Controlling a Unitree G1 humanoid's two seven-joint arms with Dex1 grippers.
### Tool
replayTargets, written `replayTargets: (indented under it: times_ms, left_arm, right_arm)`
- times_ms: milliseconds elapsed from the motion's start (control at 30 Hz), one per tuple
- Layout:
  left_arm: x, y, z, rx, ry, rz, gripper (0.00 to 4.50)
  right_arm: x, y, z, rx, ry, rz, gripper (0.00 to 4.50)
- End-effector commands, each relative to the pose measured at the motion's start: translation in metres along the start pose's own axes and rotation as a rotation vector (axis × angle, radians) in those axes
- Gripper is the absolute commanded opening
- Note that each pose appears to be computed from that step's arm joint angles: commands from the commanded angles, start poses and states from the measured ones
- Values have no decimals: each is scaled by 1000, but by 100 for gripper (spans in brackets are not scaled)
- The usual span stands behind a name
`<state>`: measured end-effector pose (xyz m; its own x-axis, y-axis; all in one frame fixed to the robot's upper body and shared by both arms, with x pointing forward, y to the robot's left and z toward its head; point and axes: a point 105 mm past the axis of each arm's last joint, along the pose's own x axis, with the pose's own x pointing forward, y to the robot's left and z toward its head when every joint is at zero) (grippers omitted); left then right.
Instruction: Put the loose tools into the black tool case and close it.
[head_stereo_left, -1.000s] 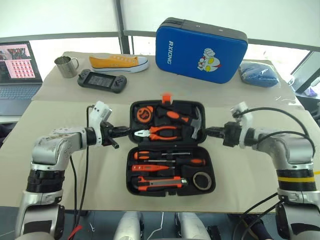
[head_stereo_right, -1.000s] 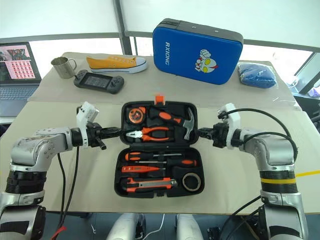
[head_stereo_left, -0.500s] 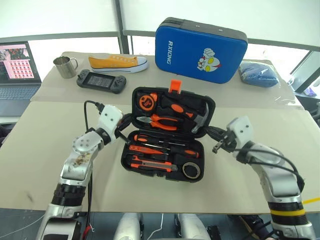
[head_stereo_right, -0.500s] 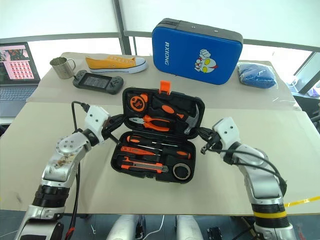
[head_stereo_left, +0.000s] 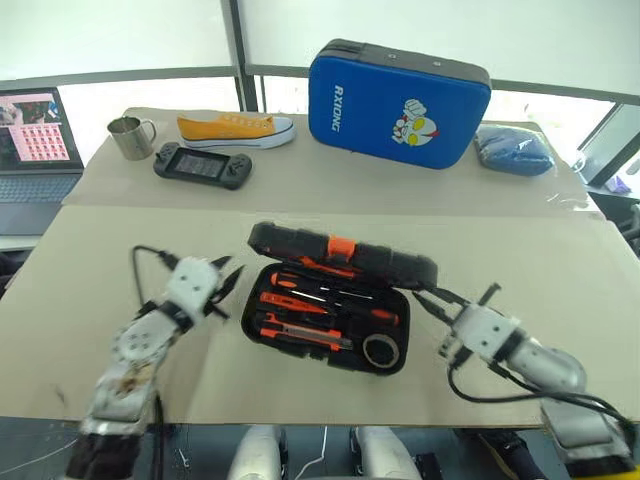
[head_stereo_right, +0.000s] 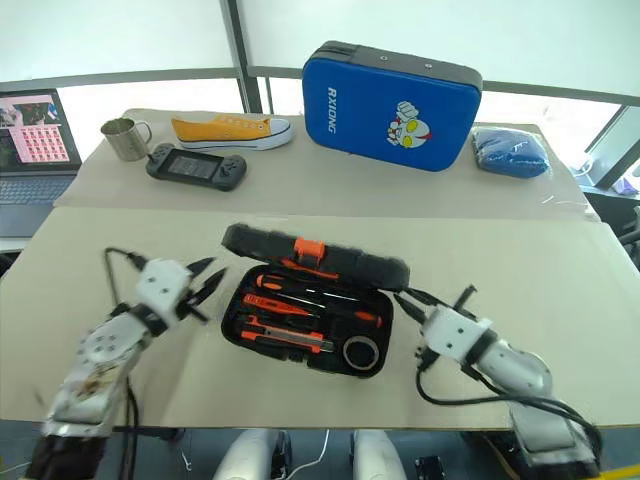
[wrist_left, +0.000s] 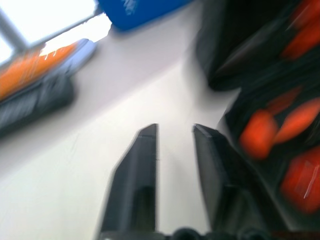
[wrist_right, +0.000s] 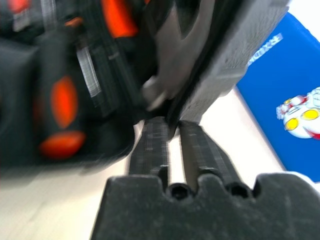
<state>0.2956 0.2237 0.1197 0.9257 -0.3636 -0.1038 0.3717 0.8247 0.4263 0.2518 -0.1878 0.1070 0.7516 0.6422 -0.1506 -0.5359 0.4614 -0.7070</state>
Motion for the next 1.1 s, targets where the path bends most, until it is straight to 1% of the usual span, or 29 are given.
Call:
replayTargets:
  times_ms: [33,100,133,200,267,333,367,400,433,533,600,633,667,700,767,833,867,900,967,1100]
  left_arm:
    - [-25,29,15,-1,0,33,280]
    - [-32,40,11,22,31,30,341]
    - [-33,45,8,20,48,29,379]
    - [-28,51,7,27,57,8,442]
    - [-13,52,10,12,58,-40,442]
    - [3,51,15,-3,52,-90,442]
    - [18,49,21,-2,38,-134,450]
    - [33,46,27,18,23,-172,450]
    - [45,42,31,30,21,-212,450]
    - [75,26,40,87,9,-330,381]
    - [90,14,47,115,-2,-411,301]
    - [97,9,50,128,-4,-442,280]
    - [102,1,53,143,-10,-485,234]
    - [106,-6,55,161,-18,-525,201]
    - [109,-14,56,185,-23,-575,127]
    - [107,-33,55,240,-24,-689,57]
    - [108,-38,53,272,-17,-710,22]
    - [108,-42,51,290,-10,-725,5]
    - [102,-48,49,301,10,-773,5]
    - [76,-48,48,313,21,-867,5]
  right_arm:
    - [-23,-19,30,-7,-58,18,210]
    - [-35,-16,39,58,-66,91,268]
    - [-40,-14,39,73,-47,116,306]
    - [-48,-6,39,138,-14,191,371]
    - [-54,7,41,278,6,285,371]
    - [-56,15,45,374,10,350,371]
    - [-56,23,48,430,13,399,313]
    - [-55,29,52,453,5,449,291]
    - [-53,35,53,471,12,488,255]
    - [-45,45,50,464,21,537,161]
    - [-37,46,46,456,23,540,89]
    - [-33,47,44,449,25,543,68]
    - [-29,48,42,445,23,547,22]
    - [-25,49,40,440,18,550,1]
    - [-21,50,39,438,11,556,0]
    - [-16,53,37,427,4,575,0]
    - [-13,54,36,422,2,577,0]
    - [-9,53,33,409,8,557,0]
    - [2,41,22,386,38,461,0]
    - [13,16,6,403,66,303,0]
